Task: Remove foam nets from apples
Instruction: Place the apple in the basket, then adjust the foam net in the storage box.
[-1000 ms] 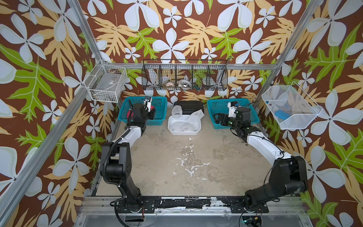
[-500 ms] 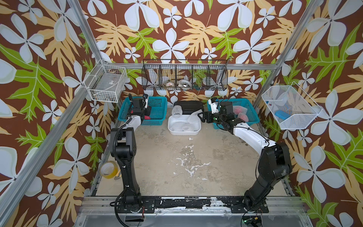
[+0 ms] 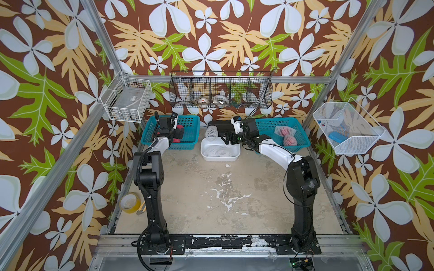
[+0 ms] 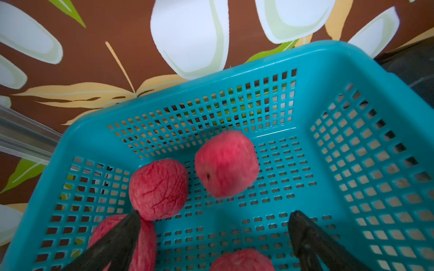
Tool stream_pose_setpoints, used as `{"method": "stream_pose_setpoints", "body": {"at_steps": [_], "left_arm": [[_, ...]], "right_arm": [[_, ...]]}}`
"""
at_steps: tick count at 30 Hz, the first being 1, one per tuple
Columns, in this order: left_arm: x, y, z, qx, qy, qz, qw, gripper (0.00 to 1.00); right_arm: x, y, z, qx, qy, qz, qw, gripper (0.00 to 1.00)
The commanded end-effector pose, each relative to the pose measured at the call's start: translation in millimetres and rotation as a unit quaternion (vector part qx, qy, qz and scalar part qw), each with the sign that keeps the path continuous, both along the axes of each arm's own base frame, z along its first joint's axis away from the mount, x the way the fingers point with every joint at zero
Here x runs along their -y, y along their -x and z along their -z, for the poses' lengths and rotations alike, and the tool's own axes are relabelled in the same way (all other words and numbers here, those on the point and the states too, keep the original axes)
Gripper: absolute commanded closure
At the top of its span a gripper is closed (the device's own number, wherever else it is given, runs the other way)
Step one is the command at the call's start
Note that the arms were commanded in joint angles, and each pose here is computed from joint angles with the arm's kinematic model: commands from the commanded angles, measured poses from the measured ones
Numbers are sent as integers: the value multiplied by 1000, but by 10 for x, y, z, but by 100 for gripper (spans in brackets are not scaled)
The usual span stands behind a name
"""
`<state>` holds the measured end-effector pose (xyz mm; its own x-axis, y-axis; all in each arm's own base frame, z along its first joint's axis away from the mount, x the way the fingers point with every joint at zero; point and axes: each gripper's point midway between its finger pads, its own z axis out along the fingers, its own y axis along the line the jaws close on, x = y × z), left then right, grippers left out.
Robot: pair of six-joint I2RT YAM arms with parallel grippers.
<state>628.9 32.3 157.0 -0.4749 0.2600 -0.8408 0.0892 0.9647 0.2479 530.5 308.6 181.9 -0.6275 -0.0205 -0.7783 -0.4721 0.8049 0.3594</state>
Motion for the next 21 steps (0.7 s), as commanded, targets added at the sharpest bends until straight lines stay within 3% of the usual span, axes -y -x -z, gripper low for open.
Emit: {"method": "stream_pose_setpoints", "body": {"at_steps": [1, 4, 11, 19, 21], "left_arm": [[-64, 27, -287, 28, -1, -19, 999, 0], [-54, 152, -579, 55, 24, -29, 998, 0], [122, 685, -1165, 107, 139, -39, 984, 0], [393, 1370, -1224, 135, 217, -12, 967, 0], [395, 1444, -1257, 140, 222, -12, 965, 0]], "right_arm": [[-107, -140, 19, -1, -15, 24, 1000, 6], [-263, -233, 49, -10, -40, 25, 999, 5], [-534, -406, 132, -24, -70, 40, 997, 0], [-722, -588, 320, -37, -80, 43, 995, 1], [-742, -616, 384, -43, -82, 47, 995, 7]]}}
